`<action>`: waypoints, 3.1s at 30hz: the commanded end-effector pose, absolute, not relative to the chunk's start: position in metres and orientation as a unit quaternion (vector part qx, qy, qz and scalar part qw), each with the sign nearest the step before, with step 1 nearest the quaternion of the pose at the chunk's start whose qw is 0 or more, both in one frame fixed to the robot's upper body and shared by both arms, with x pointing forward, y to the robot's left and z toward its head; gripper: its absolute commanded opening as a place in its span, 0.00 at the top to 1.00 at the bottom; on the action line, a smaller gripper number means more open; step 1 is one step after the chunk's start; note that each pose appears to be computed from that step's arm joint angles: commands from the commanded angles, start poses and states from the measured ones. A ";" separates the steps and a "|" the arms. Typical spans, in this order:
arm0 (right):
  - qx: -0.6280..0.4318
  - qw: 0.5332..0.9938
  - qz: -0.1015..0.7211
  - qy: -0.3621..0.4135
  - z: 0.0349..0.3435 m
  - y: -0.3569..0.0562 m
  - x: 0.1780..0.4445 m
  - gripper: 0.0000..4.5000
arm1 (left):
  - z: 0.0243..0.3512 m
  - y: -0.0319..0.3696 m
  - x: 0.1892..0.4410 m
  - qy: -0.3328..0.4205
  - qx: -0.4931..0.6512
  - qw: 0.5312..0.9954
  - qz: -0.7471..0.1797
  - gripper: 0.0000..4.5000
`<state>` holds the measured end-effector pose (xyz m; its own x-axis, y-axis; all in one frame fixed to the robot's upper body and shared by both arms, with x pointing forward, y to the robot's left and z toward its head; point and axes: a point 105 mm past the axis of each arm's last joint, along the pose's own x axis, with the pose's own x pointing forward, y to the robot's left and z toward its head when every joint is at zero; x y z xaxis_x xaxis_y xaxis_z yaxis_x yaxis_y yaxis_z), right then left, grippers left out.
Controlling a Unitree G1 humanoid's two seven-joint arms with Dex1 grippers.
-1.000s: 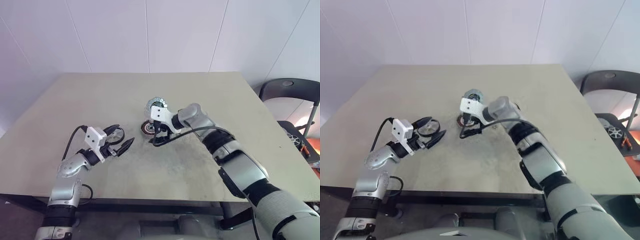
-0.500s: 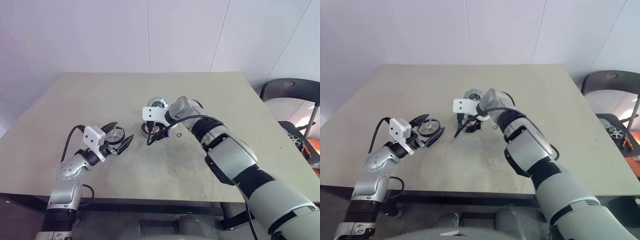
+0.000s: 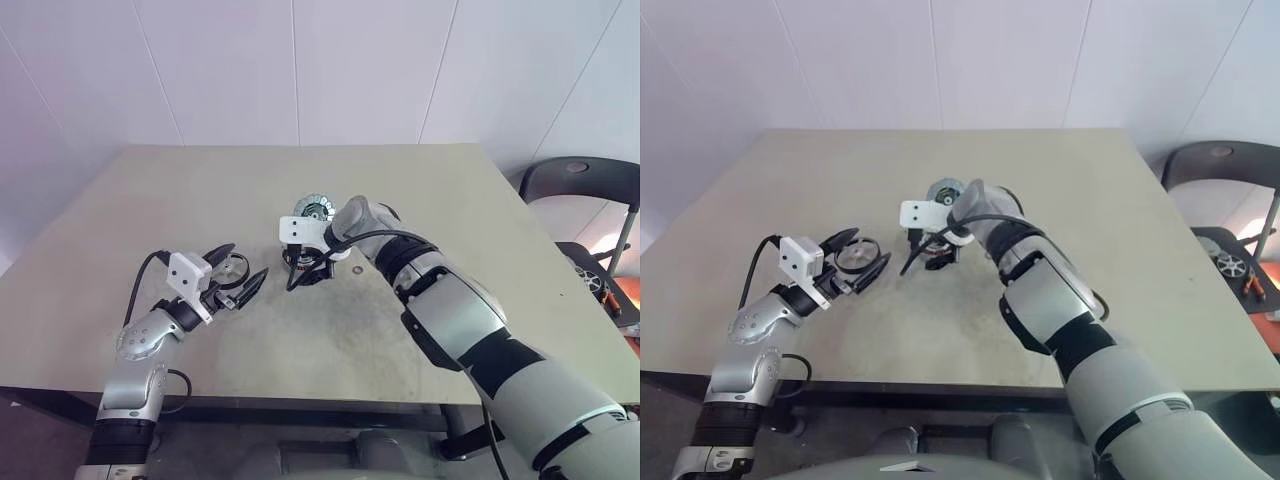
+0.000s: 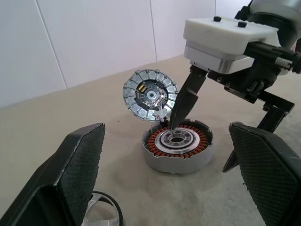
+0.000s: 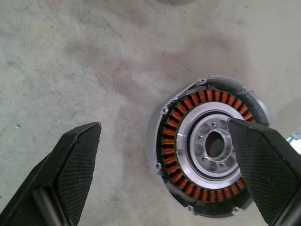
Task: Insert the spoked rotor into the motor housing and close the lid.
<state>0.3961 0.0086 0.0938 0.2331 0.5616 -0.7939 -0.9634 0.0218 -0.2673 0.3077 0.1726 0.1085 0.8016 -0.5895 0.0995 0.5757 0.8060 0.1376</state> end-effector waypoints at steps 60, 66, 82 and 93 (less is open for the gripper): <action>-0.312 0.752 0.494 0.305 0.073 0.013 0.398 0.56 | 0.122 0.171 0.307 -0.111 0.060 0.947 -0.295 0.00; -0.342 0.703 0.563 0.266 0.094 0.023 0.392 0.56 | 0.121 0.169 0.307 -0.110 0.059 0.947 -0.297 0.00; -0.358 0.607 0.654 0.275 0.090 -0.011 0.368 0.56 | 0.118 0.164 0.311 -0.107 0.054 0.943 -0.309 0.00; -0.357 0.577 0.667 0.307 0.064 -0.034 0.320 0.56 | 0.116 0.164 0.311 -0.105 0.053 0.943 -0.313 0.00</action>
<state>0.3376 -0.0348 0.0781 0.0175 0.5812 -0.8136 -0.9887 -0.1111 -0.1007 0.3090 0.1659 0.1041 0.7977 -0.5894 0.1278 0.5746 0.8071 0.1360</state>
